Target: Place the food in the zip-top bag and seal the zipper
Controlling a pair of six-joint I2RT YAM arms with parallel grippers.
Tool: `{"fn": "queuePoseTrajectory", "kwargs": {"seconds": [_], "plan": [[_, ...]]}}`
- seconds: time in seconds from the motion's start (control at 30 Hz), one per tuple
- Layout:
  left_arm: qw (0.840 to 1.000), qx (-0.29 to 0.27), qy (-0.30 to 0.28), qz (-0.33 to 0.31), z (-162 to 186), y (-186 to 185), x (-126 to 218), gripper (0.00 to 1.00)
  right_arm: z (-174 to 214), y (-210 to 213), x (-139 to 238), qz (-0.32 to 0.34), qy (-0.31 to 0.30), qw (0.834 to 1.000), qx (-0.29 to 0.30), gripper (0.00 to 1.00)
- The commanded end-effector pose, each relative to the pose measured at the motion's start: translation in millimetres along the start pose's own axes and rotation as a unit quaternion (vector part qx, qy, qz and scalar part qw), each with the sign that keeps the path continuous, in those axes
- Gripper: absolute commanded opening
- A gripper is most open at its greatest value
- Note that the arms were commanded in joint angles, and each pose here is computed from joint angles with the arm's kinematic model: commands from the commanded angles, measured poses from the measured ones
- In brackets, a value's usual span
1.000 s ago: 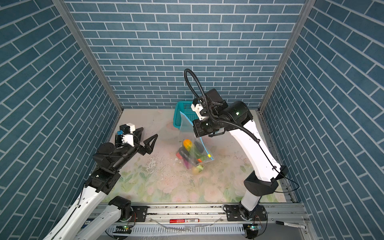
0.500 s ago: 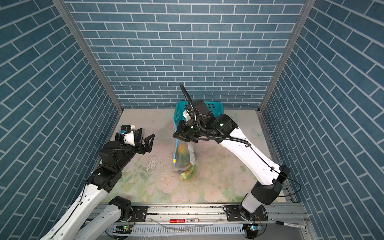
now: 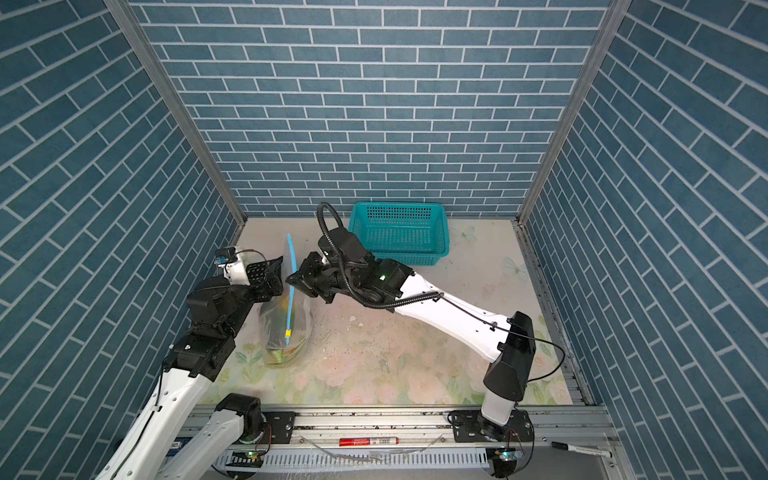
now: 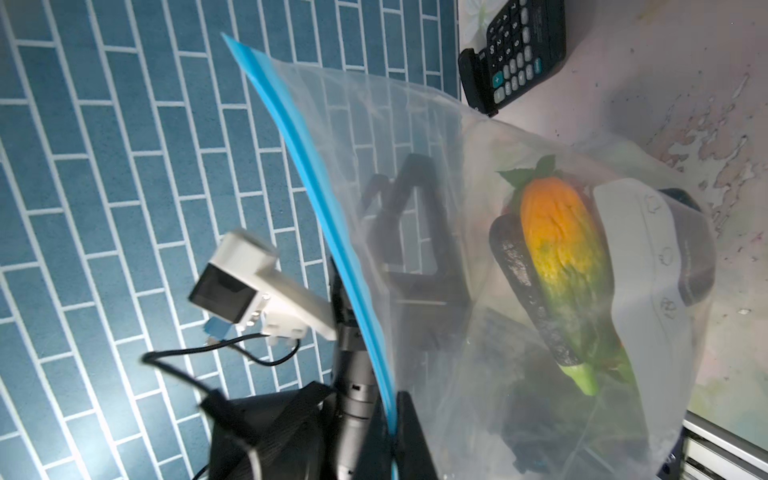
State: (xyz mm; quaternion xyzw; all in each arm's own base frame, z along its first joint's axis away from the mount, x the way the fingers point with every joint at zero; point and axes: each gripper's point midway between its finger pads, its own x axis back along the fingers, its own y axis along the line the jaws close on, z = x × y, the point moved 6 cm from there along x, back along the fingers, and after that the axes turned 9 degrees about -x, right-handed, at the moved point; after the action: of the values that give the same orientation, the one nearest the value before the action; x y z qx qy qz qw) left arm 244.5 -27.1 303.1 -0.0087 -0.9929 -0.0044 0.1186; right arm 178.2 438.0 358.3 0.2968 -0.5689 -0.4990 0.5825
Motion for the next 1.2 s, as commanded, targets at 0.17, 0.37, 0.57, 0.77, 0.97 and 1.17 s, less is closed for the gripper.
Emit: {"fn": "queuePoseTrajectory", "kwargs": {"seconds": [0.17, 0.37, 0.57, 0.77, 0.97, 1.17], "plan": [[0.999, -0.016, 0.022, -0.021, -2, 5, -5, 0.99, -62, -78, 51, -0.032, -0.078, 0.989, -0.124, 0.00], [0.999, -0.018, 0.038, -0.010, 5, 1, -12, 0.99, -92, -128, 81, -0.011, -0.080, 0.986, -0.145, 0.00], [0.999, -0.009, 0.048, 0.020, 9, -7, -21, 0.99, -117, -182, 100, 0.013, -0.071, 0.986, -0.147, 0.00], [0.997, -0.005, 0.062, 0.037, 14, -12, -27, 0.99, -142, -242, 129, 0.035, -0.096, 0.984, -0.149, 0.01], [0.996, 0.014, 0.067, 0.060, 23, -17, -30, 0.99, -168, -293, 147, 0.054, -0.105, 0.990, -0.072, 0.05], [0.995, 0.022, 0.076, 0.068, 32, -19, -28, 0.99, -191, -342, 151, 0.107, -0.131, 0.985, -0.041, 0.08]]}}
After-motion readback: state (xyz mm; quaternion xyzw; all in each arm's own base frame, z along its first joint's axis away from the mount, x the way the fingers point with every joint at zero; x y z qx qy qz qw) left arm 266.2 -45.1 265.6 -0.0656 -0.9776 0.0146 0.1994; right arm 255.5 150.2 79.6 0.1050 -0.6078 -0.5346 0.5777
